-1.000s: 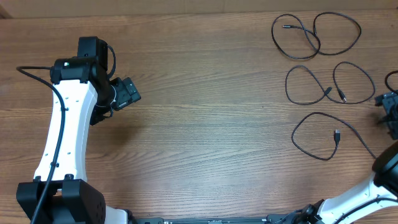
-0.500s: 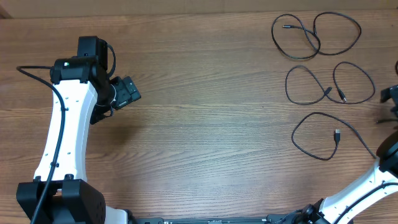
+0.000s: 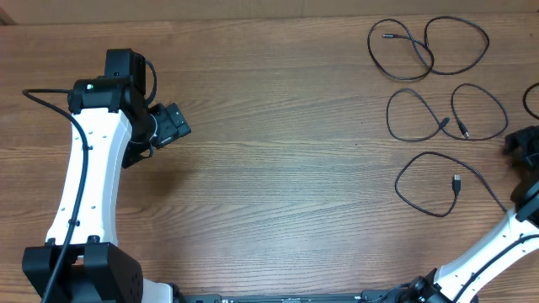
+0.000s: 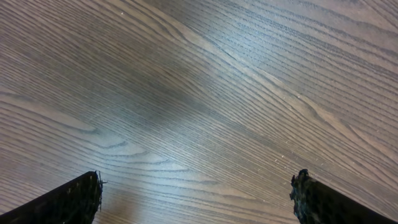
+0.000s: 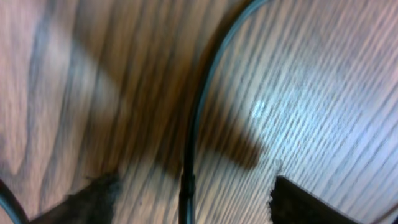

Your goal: Untangle cables

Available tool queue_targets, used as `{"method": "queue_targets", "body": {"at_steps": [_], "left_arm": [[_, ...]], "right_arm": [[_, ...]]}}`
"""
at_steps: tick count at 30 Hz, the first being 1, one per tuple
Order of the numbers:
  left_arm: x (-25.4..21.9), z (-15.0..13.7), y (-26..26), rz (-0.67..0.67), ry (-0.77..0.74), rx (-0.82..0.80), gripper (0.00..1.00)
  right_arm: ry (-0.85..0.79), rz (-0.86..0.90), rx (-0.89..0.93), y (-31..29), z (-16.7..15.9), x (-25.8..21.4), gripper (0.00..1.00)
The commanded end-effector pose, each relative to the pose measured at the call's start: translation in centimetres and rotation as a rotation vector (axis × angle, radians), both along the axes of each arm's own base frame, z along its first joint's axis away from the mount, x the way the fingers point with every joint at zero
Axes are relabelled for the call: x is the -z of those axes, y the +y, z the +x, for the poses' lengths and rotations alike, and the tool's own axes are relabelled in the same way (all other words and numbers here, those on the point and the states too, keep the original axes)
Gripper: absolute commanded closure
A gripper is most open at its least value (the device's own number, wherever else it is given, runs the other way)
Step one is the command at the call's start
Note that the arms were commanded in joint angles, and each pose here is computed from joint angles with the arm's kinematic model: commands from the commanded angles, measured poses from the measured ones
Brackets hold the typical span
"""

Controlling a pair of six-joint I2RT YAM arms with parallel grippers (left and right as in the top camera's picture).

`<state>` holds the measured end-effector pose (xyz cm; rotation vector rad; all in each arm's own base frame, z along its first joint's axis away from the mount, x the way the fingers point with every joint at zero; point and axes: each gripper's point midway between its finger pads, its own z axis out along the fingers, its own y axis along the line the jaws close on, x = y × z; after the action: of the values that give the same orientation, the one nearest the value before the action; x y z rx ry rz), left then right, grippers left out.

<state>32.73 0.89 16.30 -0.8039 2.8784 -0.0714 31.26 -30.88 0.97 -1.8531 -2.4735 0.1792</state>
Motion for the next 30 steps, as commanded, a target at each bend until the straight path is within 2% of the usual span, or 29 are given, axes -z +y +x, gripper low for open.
{"method": "queue_targets", "body": {"at_steps": [1, 9, 13, 18, 22, 30], "left_arm": [[0.4, -0.1, -0.1, 0.013, 0.014, 0.026, 0.0], [0.4, 0.0, -0.1, 0.013, 0.014, 0.026, 0.01], [0.4, -0.1, -0.1, 0.013, 0.014, 0.026, 0.0], [0.4, 0.0, -0.1, 0.013, 0.013, 0.026, 0.01], [0.4, 0.0, -0.1, 0.013, 0.01, 0.026, 0.0], [0.4, 0.1, -0.1, 0.013, 0.008, 0.026, 0.0]], "right_arm": [[-0.013, -0.035, 0.018, -1.2, -0.2, -0.8, 0.31], [-0.023, -0.028, 0.033, -1.5, -0.5, -0.7, 0.66], [-0.05, 0.001, 0.034, -1.1, -0.1, -0.6, 0.74], [-0.061, 0.034, 0.036, -0.4, 0.1, -0.6, 0.89], [-0.041, 0.054, 0.039, 0.1, -0.5, -0.7, 0.96], [-0.107, 0.135, 0.053, 1.7, 0.1, -2.7, 0.96]]}}
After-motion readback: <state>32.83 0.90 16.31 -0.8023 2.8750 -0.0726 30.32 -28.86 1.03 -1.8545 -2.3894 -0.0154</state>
